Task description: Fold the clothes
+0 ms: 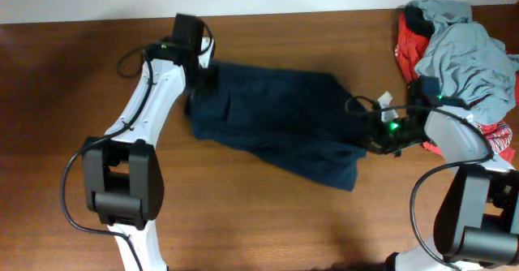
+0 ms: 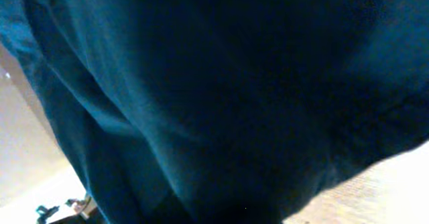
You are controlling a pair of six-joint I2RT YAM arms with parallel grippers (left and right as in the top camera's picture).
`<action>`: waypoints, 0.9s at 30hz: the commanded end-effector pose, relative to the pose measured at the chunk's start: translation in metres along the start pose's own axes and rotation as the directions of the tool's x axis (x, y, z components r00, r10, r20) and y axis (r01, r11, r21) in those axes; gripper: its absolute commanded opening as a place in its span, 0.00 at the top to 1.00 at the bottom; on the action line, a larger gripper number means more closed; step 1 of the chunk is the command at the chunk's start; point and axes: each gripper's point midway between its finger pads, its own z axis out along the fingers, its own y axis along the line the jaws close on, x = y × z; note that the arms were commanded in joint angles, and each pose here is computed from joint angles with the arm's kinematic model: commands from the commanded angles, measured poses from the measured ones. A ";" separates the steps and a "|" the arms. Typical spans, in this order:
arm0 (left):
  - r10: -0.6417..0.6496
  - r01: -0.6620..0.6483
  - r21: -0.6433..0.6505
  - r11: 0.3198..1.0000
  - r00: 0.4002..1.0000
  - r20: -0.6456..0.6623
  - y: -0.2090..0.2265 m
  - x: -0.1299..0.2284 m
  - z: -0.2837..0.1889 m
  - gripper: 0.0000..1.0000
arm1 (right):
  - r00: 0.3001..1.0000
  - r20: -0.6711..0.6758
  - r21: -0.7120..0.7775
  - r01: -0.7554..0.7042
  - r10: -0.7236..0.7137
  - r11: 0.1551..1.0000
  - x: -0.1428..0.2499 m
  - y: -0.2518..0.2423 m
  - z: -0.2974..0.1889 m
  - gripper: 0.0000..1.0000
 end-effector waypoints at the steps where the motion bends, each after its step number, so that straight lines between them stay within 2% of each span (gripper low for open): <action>1: -0.054 0.056 0.060 0.997 0.998 -0.041 -0.007 0.021 0.011 0.82 | 0.993 0.072 0.015 0.097 -0.098 0.995 -0.019 0.011 -0.024 0.96; 8: -0.054 0.068 0.167 0.984 0.995 -0.089 -0.024 0.048 0.035 0.88 | 0.968 0.085 0.029 0.233 -0.235 0.972 -0.030 0.040 -0.042 0.96; 11: -0.042 0.058 0.175 0.983 0.995 -0.095 -0.030 0.054 0.040 0.89 | 0.947 0.087 0.026 0.308 -0.309 0.951 -0.032 0.064 -0.040 0.96; 19: -0.037 0.053 0.184 0.981 0.995 -0.094 -0.043 0.059 0.045 0.94 | 0.798 0.053 0.059 0.597 -0.600 0.800 -0.016 0.141 0.006 0.96; 27: -0.044 0.061 0.183 0.981 0.994 -0.095 -0.043 0.059 0.045 0.94 | 0.706 0.078 0.049 0.702 -0.704 0.710 0.007 0.202 0.046 0.96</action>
